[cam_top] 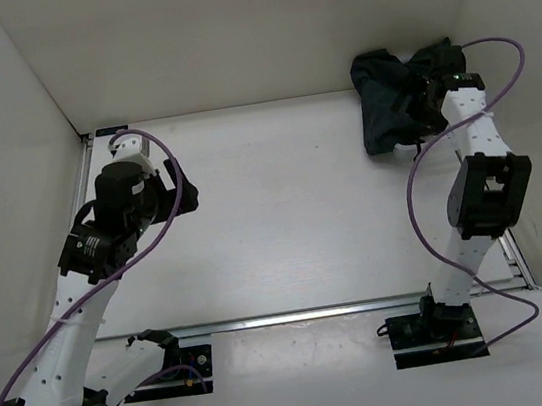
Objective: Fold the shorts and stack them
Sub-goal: Grab the shorts from the pile
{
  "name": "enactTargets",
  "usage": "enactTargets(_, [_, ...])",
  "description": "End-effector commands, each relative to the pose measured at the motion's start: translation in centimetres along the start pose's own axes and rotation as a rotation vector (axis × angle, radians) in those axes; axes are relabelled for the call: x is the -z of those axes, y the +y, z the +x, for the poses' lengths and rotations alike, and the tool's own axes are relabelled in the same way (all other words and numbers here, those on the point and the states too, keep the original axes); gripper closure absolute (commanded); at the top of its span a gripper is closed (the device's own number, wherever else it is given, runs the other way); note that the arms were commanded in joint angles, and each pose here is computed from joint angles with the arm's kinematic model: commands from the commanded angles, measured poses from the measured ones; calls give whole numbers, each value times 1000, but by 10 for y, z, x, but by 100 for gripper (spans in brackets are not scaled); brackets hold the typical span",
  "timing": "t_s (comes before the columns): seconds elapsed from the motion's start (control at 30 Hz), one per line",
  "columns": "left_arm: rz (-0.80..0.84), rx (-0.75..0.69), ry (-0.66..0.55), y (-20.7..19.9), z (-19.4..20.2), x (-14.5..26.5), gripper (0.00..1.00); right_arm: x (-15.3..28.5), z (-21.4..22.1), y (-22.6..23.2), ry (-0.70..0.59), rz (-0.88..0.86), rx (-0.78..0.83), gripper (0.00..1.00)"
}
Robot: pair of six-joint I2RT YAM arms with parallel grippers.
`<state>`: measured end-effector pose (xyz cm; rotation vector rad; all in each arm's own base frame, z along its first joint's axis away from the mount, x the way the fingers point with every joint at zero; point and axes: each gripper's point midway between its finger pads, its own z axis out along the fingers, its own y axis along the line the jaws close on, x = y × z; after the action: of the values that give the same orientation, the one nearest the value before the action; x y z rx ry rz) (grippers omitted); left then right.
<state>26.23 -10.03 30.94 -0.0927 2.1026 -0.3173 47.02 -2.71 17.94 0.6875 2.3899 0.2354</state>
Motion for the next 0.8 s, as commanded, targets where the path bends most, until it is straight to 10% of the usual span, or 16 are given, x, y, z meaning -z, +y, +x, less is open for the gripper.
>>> enactTargets(0.0, [-37, 3, -8, 5, -4, -2, 0, -20, -19, 13, 4, -65, -33, 1])
enactTargets(0.1, [-55, -11, 12, 7, -1, -9, 0, -51, -15, 6, 49, -50, -66, 4])
enactTargets(0.33, [-87, -13, 3, 9, -11, -8, 0, -45, -49, 24, -35, -95, -88, 100])
enactTargets(0.57, [-59, 17, 4, 3, -13, -6, 0, 143, -116, 113, -416, -363, 77, 100])
enactTargets(0.77, [-160, 60, 42, 19, -10, -10, 0, 291, -84, 201, -531, -683, 301, 100])
